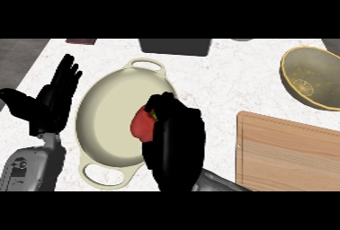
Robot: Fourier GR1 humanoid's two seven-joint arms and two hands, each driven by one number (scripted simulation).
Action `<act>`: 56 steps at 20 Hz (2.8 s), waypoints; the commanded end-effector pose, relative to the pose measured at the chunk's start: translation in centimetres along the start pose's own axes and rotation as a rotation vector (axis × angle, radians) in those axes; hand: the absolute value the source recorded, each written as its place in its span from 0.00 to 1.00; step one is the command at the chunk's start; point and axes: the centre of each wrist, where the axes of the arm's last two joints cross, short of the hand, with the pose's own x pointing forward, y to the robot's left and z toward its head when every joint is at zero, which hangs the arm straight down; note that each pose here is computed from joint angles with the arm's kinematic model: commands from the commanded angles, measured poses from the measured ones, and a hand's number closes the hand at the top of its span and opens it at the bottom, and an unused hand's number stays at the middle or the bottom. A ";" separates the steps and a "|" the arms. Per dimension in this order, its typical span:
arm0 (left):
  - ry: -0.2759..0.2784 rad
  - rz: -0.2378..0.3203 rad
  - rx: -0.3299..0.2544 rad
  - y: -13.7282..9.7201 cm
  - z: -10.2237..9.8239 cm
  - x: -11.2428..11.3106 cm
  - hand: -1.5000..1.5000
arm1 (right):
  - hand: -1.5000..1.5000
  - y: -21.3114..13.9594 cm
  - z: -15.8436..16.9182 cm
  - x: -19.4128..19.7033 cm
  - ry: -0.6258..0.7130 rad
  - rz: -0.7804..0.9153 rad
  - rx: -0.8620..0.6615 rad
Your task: Pick the bell pepper from the cutting board and place it in the pot
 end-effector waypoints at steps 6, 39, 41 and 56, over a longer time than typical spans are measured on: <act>-0.010 0.005 0.005 0.9 -0.7 0.7 0.50 | 1.00 2.2 -2.3 0.3 0.259 -0.023 -0.096; -0.002 0.001 0.027 0.7 0.7 0.4 0.50 | 0.00 7.7 -3.3 -6.4 0.403 -0.488 -0.094; -0.003 0.013 0.024 1.1 1.1 -0.6 0.50 | 0.00 8.4 -3.5 -7.0 0.409 -0.524 -0.141; 0.011 0.000 0.077 4.4 2.1 0.0 0.50 | 0.00 -0.6 5.2 -12.1 0.409 -0.617 -0.083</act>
